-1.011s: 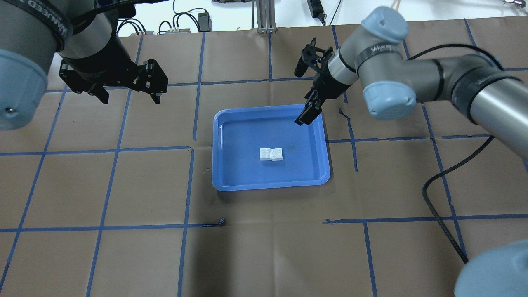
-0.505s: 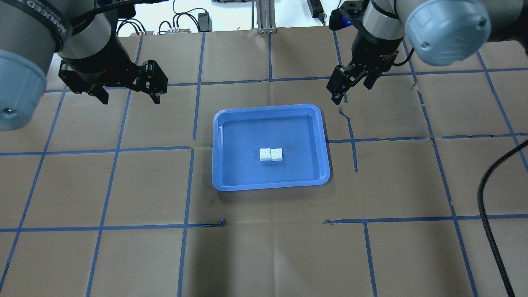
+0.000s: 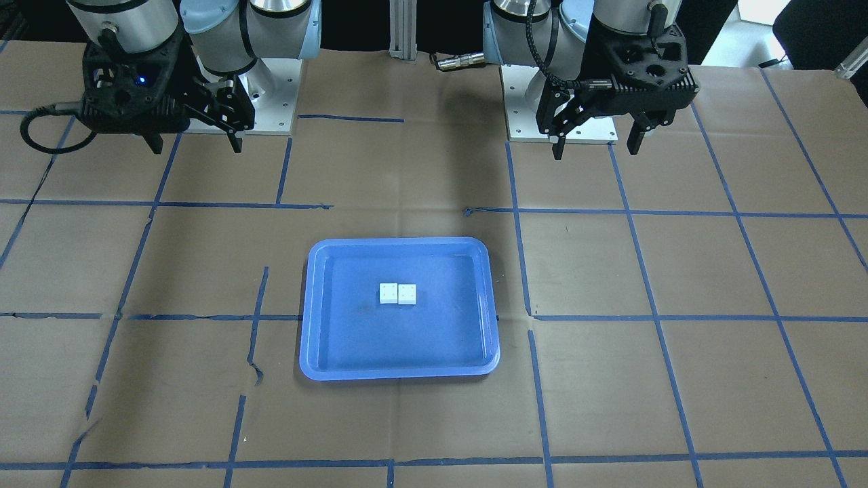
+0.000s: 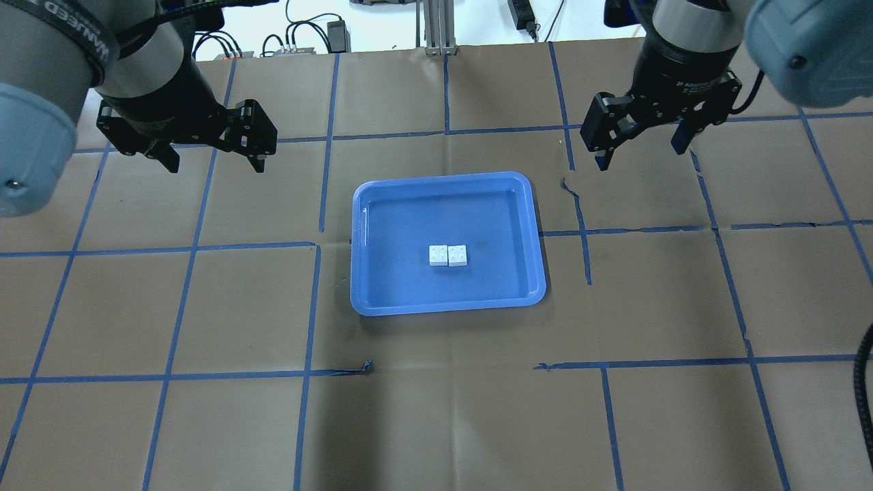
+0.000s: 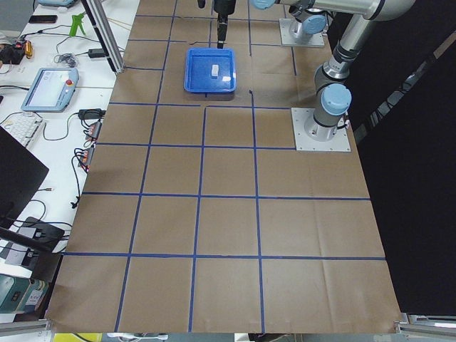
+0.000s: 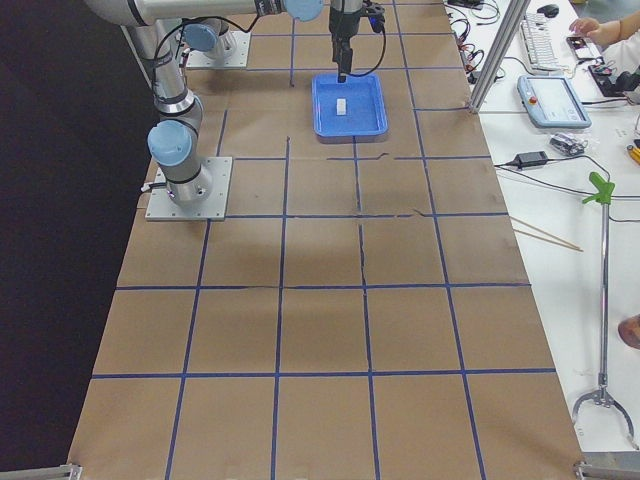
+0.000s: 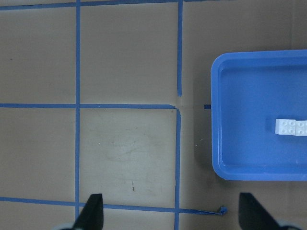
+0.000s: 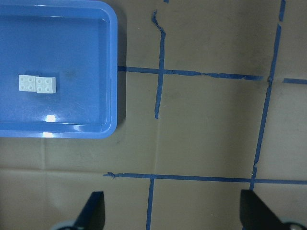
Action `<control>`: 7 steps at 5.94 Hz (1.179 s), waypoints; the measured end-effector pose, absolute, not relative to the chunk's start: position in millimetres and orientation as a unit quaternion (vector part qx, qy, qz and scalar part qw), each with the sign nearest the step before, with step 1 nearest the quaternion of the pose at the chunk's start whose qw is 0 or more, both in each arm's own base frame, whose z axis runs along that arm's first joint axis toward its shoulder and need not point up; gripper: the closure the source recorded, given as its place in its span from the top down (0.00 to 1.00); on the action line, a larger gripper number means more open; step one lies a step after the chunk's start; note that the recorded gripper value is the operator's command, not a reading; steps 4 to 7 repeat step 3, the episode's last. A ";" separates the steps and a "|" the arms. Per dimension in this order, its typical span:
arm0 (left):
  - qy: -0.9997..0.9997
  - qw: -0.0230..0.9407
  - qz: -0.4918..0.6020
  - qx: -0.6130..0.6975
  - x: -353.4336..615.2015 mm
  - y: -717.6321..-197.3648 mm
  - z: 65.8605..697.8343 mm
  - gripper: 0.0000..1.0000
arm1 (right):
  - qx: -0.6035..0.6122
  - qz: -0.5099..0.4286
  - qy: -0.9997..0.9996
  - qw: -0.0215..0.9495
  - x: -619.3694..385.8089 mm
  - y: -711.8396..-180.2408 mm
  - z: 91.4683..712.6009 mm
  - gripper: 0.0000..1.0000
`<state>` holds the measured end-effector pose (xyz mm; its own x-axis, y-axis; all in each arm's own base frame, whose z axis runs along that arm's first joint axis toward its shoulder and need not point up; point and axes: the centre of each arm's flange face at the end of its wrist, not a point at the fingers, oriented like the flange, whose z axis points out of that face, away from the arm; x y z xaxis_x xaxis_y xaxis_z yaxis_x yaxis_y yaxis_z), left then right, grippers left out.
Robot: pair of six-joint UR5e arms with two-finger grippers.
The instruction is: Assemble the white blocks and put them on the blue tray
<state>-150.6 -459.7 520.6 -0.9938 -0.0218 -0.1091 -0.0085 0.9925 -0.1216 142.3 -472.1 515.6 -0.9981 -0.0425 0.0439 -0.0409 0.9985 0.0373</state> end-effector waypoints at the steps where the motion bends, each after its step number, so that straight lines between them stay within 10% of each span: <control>1: 0.997 0.055 -0.061 -0.008 -150.6 -459.7 520.6 0.99 | 0.001 -0.016 -1.000 0.023 142.5 -467.6 520.2 1.00; 7: 0.997 0.055 -0.061 -0.008 -150.6 -459.5 520.9 0.99 | -0.007 -0.016 -1.000 0.023 142.6 -466.4 521.0 1.00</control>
